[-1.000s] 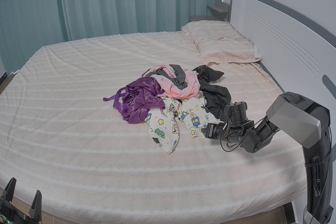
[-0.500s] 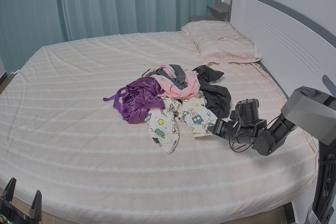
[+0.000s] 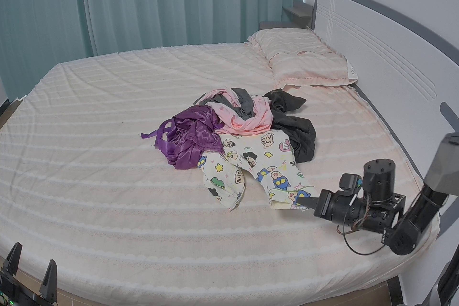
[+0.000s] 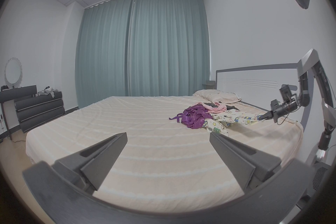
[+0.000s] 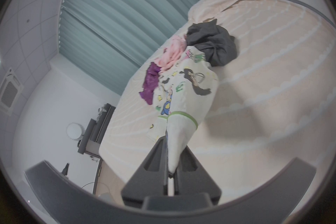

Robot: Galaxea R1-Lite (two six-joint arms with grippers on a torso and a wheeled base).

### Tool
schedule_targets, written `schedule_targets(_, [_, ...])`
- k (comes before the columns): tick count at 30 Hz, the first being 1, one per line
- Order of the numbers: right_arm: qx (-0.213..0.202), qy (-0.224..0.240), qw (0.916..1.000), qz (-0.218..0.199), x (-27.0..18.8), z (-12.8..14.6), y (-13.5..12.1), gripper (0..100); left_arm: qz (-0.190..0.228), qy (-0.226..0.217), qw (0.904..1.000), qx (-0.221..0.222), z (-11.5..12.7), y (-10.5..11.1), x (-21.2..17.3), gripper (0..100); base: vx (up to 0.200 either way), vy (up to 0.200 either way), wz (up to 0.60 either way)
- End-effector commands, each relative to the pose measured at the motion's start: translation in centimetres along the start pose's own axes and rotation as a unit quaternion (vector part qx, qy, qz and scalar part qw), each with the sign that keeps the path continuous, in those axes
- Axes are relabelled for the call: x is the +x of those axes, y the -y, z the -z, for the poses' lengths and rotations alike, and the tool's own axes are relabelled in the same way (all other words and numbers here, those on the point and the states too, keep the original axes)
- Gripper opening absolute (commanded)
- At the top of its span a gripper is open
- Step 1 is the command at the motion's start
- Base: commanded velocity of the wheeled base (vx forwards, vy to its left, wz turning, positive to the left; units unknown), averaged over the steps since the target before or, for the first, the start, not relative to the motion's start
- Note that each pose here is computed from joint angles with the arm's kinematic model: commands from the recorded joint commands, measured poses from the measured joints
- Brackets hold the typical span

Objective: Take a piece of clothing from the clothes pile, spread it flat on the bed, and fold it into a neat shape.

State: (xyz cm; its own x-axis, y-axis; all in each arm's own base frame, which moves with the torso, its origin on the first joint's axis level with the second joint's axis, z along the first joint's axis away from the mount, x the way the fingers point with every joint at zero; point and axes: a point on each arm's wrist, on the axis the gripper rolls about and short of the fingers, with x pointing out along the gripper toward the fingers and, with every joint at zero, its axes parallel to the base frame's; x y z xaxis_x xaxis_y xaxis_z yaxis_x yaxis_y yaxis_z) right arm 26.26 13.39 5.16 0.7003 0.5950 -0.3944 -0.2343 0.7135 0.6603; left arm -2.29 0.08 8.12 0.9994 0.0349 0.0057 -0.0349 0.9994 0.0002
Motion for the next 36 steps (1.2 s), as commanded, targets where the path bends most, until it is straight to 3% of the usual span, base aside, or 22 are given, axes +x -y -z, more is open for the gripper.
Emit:
schedule_targets(1, [-0.025,0.013,0.9973,-0.068,-5.1,1.1,-3.4,0,-0.009,0.002,1.0,0.003,0.5,0.0,0.0,100,0.0,0.0,0.0])
schedule_targets(5, [-0.033,0.022,0.9951,-0.091,-7.8,1.5,-4.3,0,-0.004,0.005,0.9996,0.027,0.4,0.0,0.0,100,0.0,0.0,0.0])
schedule_targets(7, [-0.036,0.03,0.9935,-0.104,-9.0,1.6,-4.7,0,-0.002,0.009,0.9997,0.022,0.3,0.0,0.0,100,0.0,0.0,0.0])
schedule_targets(8, [-0.038,0.034,0.9927,-0.109,-9.4,1.5,-4.9,0,-0.003,0.033,0.9994,0.011,-0.8,0.0,-0.3,100,0.0,0.0,0.0])
schedule_targets(9, [-0.04,0.041,0.9914,-0.117,-9.7,1.2,-5.1,0,-0.004,0.088,0.9957,-0.029,-4.3,-0.1,-0.9,100,0.0,0.0,0.0])
schedule_targets(10, [-0.041,0.048,0.9903,-0.124,-10.0,0.9,-5.3,0,0.0,0.141,0.9859,-0.09,-8.9,-0.1,-1.5,100,0.0,0.0,0.0])
schedule_targets(12, [-0.044,0.061,0.9882,-0.133,-10.1,0.4,-5.7,0,0.016,0.171,0.9702,-0.171,-14.5,-0.1,-1.3,100,0.0,0.0,0.0])
schedule_targets(13, [-0.046,0.069,0.9866,-0.14,-10.1,0.1,-6.1,0,0.023,0.165,0.9726,-0.162,-15.7,-0.1,-1.0,100,0.0,0.0,0.0])
schedule_targets(15, [-0.051,0.082,0.9833,-0.154,-10.4,-0.5,-6.7,0,0.049,0.125,0.9856,-0.103,-15.4,0.1,0.2,100,0.0,0.0,0.0])
schedule_targets(16, [-0.051,0.084,0.9829,-0.156,-10.4,-0.5,-6.8,0,0.054,0.116,0.9875,-0.092,-15.2,0.2,0.4,100,0.0,0.0,0.0])
schedule_targets(17, [-0.053,0.093,0.9806,-0.164,-10.9,-0.8,-7.1,0,0.085,0.051,0.9939,-0.049,-13.3,0.4,1.9,100,0.0,0.0,0.0])
schedule_targets(20, [-0.055,0.098,0.9789,-0.17,-11.4,-0.8,-7.2,0,0.124,-0.044,0.9913,0.0,-10.1,0.7,4.2,100,0.0,0.0,0.0])
schedule_targets(24, [-0.054,0.096,0.98,-0.165,-11.6,-0.6,-6.9,0,0.152,-0.143,0.977,0.042,-7.5,1.0,6.7,100,0.0,0.0,0.0])
schedule_targets(27, [-0.052,0.087,0.9817,-0.161,-11.6,-0.2,-6.7,0,0.188,-0.185,0.9635,0.046,-6.9,1.5,7.9,100,0.0,0.0,0.0])
schedule_targets(31, [-0.053,0.092,0.9812,-0.162,-11.5,-0.4,-6.8,0,0.239,-0.259,0.9343,0.054,-5.9,2.7,10.2,100,0.0,0.0,0.0])
schedule_targets(36, [-0.054,0.103,0.9793,-0.166,-11.7,-0.8,-7.0,0,0.275,-0.28,0.9176,0.061,-5.0,4.6,13.4,100,0.0,0.0,0.0])
